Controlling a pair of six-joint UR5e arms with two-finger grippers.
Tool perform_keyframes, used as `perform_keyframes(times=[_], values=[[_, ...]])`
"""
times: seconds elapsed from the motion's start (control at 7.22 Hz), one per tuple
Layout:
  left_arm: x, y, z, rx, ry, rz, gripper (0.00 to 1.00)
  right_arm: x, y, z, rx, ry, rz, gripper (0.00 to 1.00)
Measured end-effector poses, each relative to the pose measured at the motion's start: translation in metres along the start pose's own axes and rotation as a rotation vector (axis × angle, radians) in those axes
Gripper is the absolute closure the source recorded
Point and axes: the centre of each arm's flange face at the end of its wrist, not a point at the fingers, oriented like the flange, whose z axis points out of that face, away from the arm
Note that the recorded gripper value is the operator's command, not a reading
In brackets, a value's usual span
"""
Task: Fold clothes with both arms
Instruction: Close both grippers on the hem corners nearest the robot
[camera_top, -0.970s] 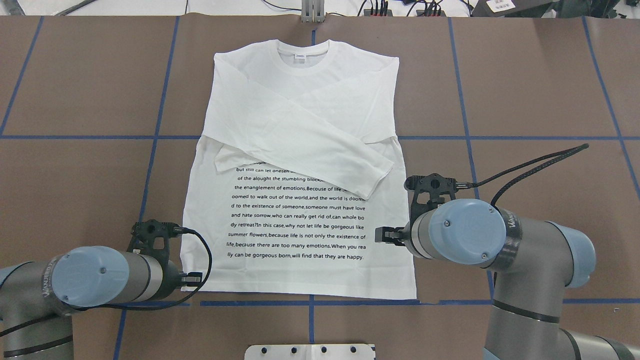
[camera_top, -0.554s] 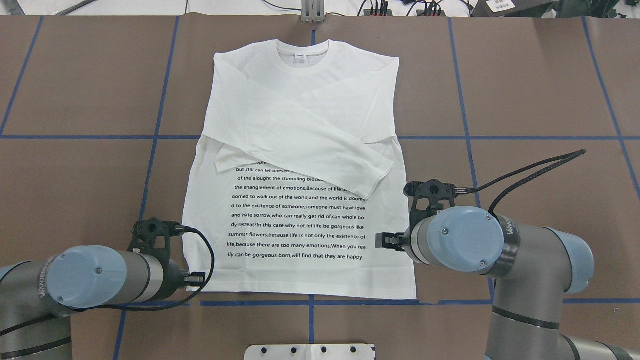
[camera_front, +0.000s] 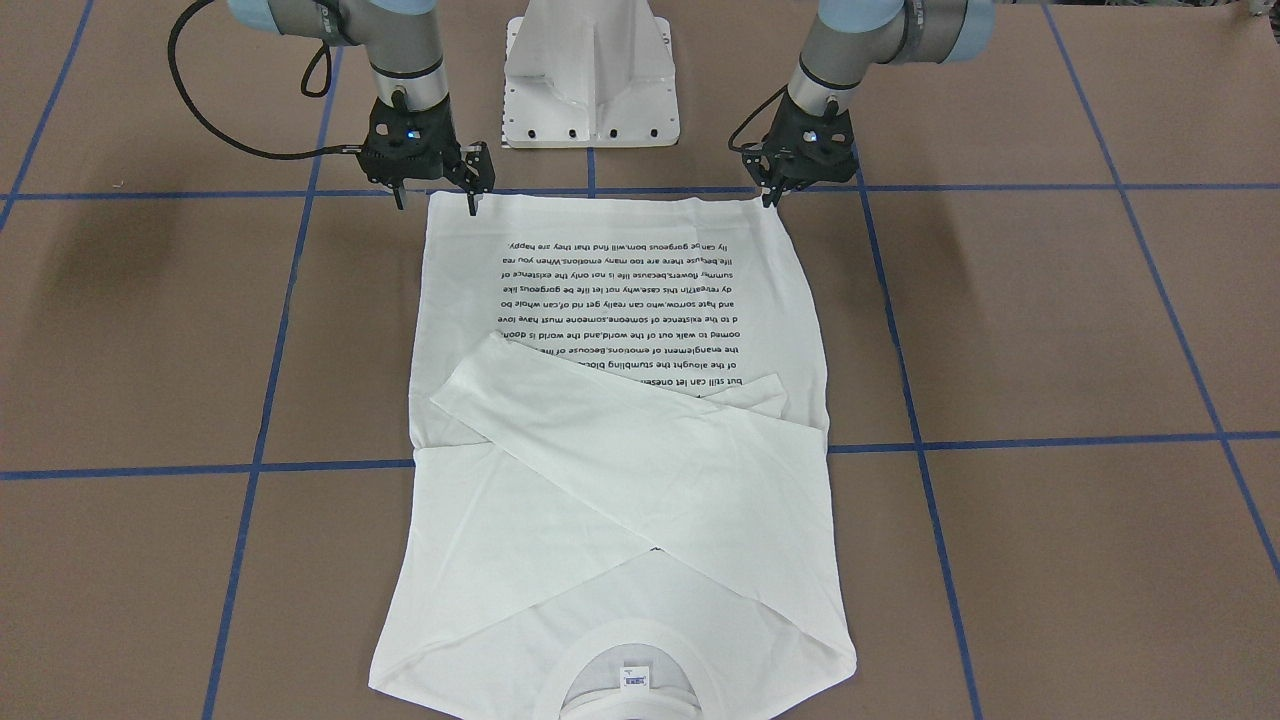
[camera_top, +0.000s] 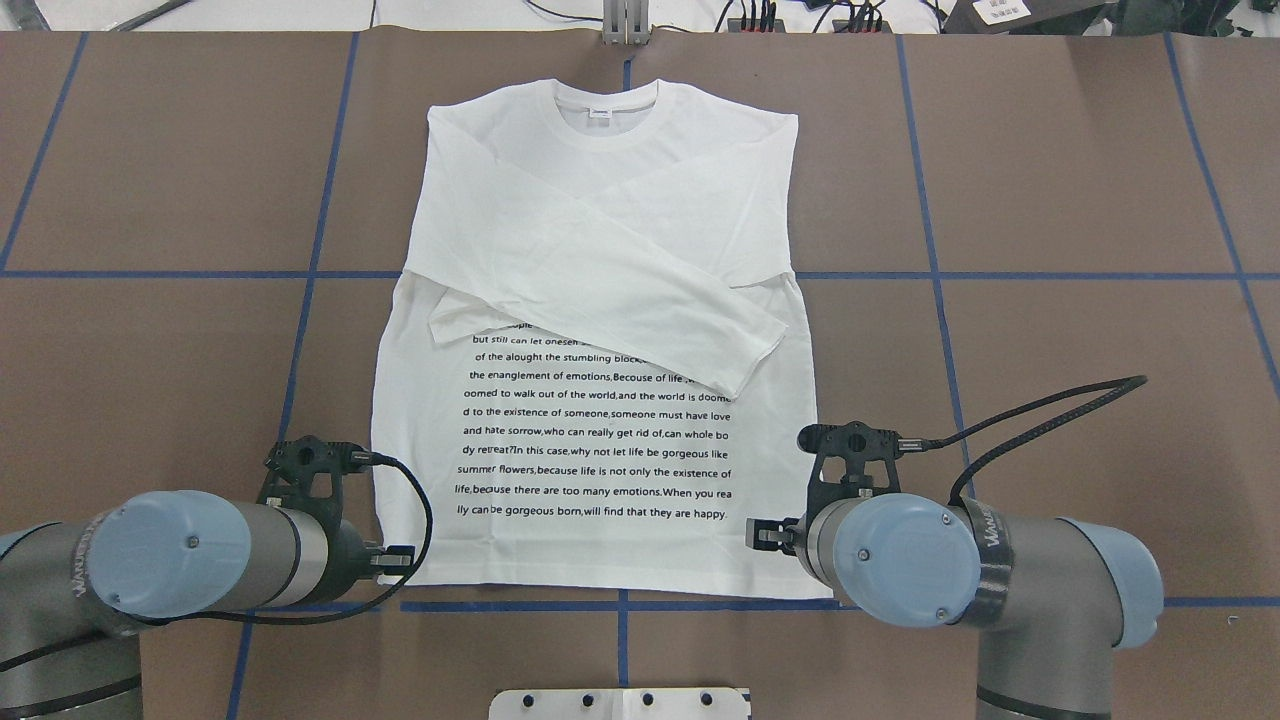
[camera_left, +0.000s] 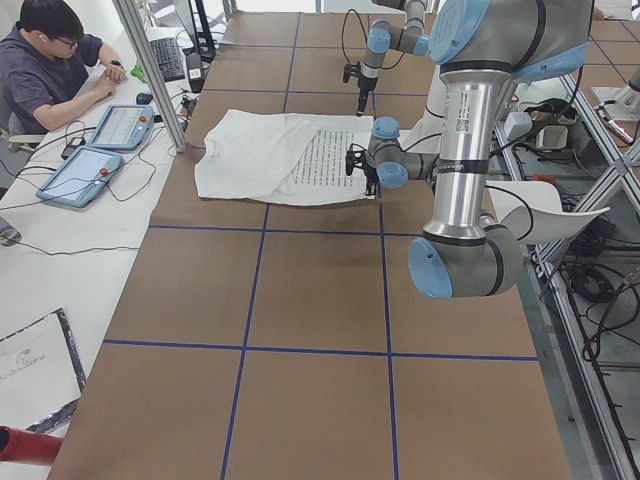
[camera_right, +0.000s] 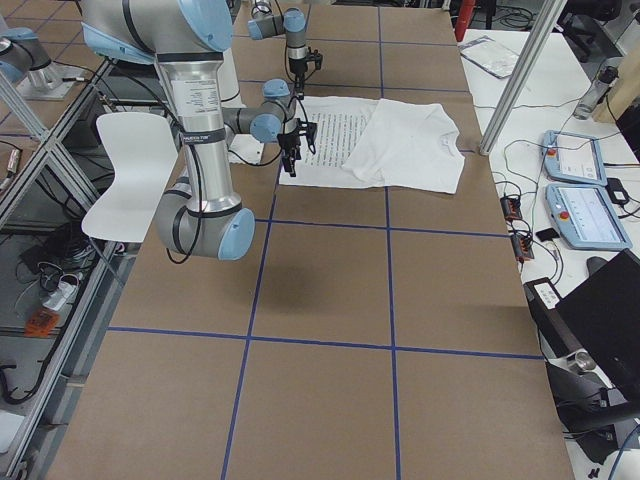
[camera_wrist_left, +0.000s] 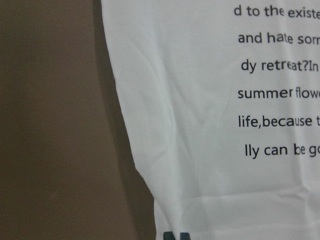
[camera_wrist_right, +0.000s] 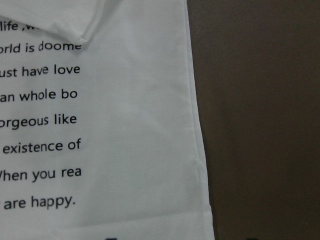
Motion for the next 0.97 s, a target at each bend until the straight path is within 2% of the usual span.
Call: perform_keyframes(times=[0.28,0.42,0.97], values=[[0.005,0.001,-0.011,0.001,0.022,0.005,1.0,0.004,0.013,0.008,-0.001,0.017,-0.014,0.3],[0.008,0.002,-0.018,-0.007,0.037,0.008,1.0,0.008,0.016,0.011,-0.003,0.024,-0.02,0.3],[0.011,0.004,-0.023,-0.028,0.054,0.009,1.0,0.033,0.028,0.027,0.004,-0.017,-0.033,0.36]])
